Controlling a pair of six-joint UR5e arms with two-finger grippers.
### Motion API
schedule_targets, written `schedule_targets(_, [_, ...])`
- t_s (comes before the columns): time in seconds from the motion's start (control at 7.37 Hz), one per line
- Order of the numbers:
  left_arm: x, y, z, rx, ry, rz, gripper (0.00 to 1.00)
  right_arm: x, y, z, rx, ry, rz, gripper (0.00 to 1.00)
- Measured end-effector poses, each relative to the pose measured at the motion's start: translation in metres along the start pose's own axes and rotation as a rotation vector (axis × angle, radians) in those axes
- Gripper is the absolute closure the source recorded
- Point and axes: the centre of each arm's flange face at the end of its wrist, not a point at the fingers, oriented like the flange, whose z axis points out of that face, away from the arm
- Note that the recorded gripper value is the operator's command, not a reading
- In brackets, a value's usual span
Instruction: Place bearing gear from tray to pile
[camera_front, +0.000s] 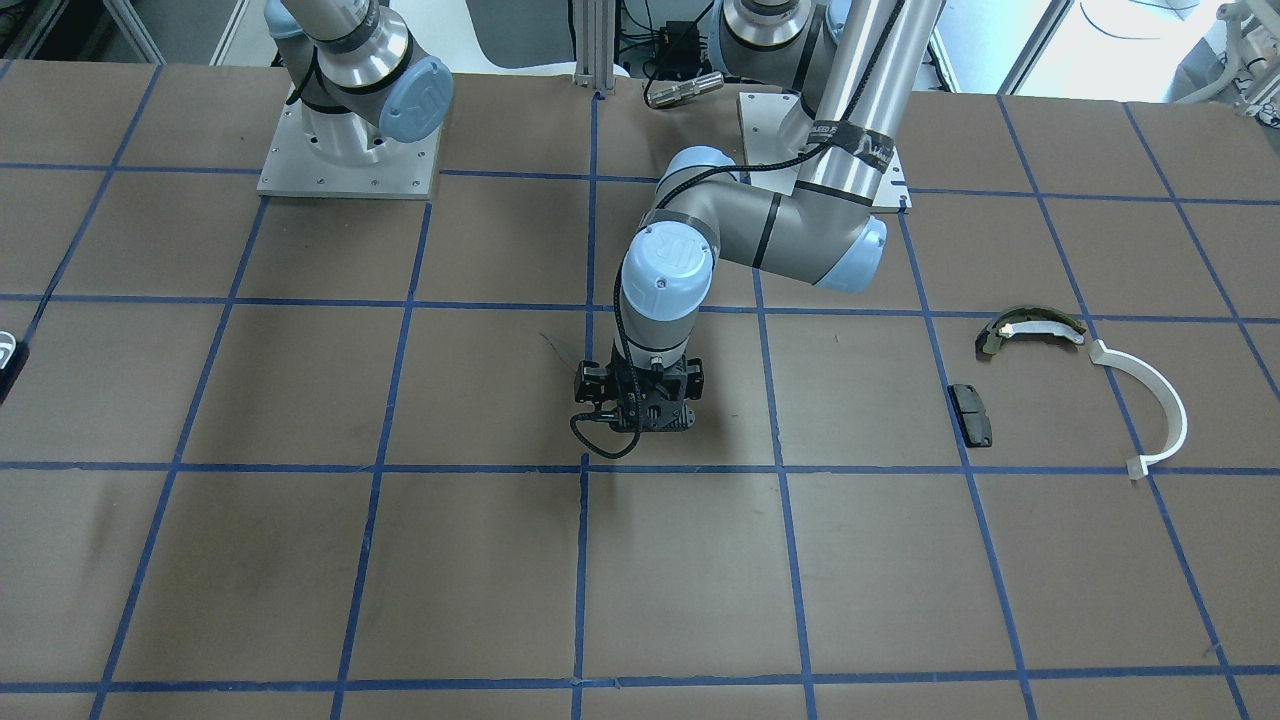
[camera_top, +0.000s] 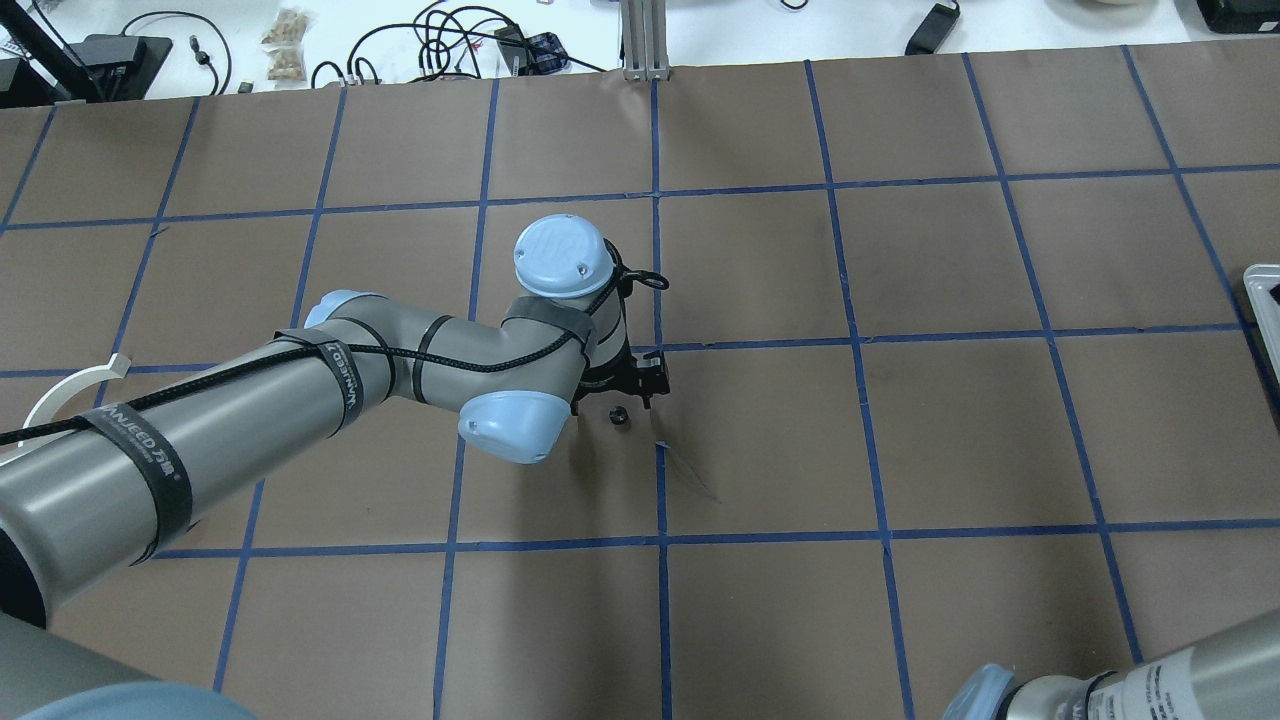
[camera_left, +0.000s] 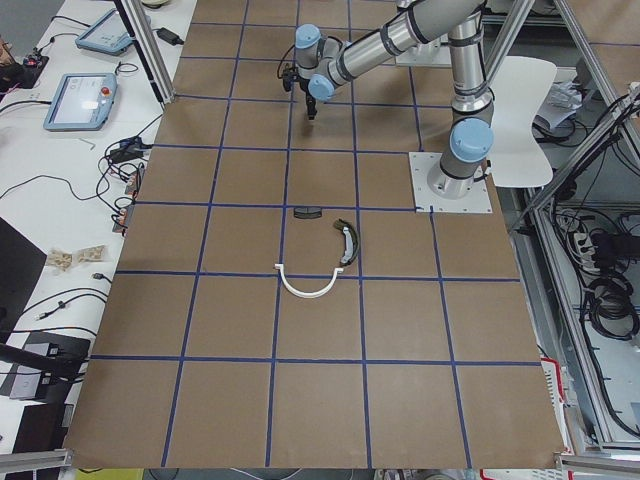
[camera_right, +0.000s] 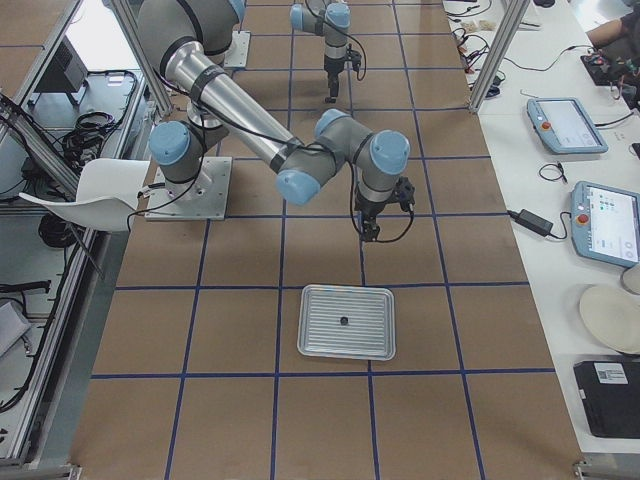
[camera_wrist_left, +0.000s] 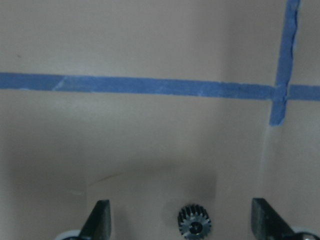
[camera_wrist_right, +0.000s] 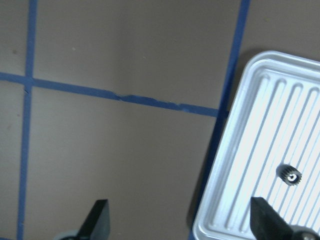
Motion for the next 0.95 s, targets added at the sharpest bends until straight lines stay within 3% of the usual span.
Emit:
schedule_targets(0.14, [0.0,0.001,0.002,0.0,-0.01,0.002,0.92,0.03,0.012,0.016,0.012,0.025,-0.013,0.0])
schedule_targets(0.27, [0.0,0.001,0.002,0.0,-0.013,0.003,1.0,0.054,0.013,0.039,0.028,0.057,-0.023,0.0])
schedule_targets(0.54, [0.001,0.002,0.001,0.0,-0.015,0.006,1.0,0.076,0.009,0.077,0.038,0.079,-0.026,0.04])
schedule_targets(0.95, [-0.004,-0.004,-0.015,0.022,-0.007,0.006,1.0,0.09,0.014,0.11,0.018,0.061,-0.009,0.13])
